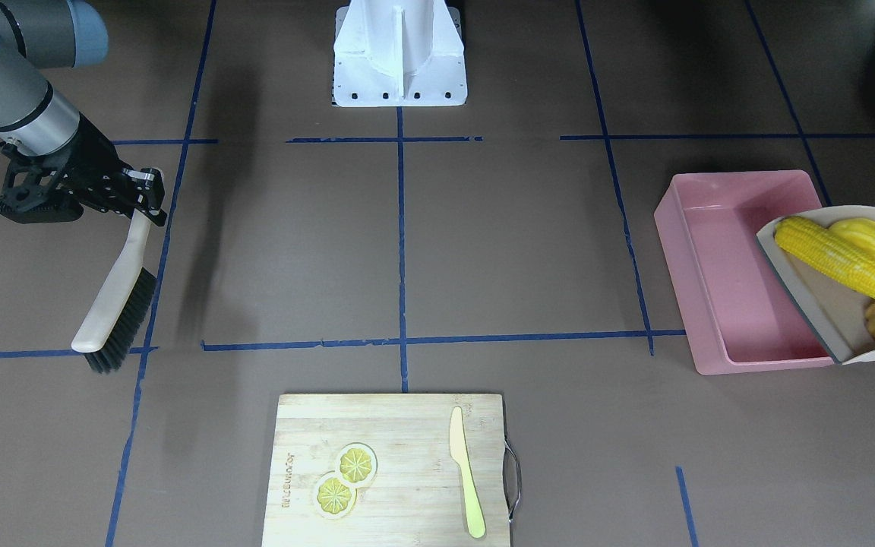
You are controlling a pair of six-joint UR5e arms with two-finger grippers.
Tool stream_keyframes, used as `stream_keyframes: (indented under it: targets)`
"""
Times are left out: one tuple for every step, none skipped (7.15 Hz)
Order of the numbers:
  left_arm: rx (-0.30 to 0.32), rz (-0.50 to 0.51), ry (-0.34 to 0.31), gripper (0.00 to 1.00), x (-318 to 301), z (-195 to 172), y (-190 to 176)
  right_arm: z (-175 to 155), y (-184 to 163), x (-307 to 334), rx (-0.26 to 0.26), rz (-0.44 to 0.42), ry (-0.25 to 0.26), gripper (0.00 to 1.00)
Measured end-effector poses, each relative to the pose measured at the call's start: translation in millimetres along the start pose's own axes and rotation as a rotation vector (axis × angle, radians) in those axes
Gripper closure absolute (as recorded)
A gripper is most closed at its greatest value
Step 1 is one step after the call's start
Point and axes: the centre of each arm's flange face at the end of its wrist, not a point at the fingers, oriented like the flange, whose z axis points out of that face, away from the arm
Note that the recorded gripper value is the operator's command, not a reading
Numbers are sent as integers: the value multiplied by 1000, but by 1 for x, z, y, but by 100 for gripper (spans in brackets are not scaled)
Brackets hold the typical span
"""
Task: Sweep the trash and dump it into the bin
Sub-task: 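Carry the dustpan to the pink bin with the left while the right lifts the brush, then tilt the dustpan over the pink bin with the left gripper to dump the vegetables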
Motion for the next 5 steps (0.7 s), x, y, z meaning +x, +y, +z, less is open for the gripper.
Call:
stream_keyframes:
  targets:
    - [-106, 155, 0, 93, -10, 2, 0, 1, 0, 0, 0, 0, 1, 99]
    - [-202, 279, -3, 93, -25, -3, -2, 1, -1, 0, -1, 0, 1, 99]
    - [-257, 345, -2, 93, -33, -6, -5, 1, -1, 0, -1, -1, 0, 99]
    - [-288, 379, 0, 93, -37, -5, -10, 1, -1, -1, -1, -1, -1, 99]
    - [-310, 399, -1, 93, -38, -4, -13, 1, -1, -1, -2, -2, -1, 99]
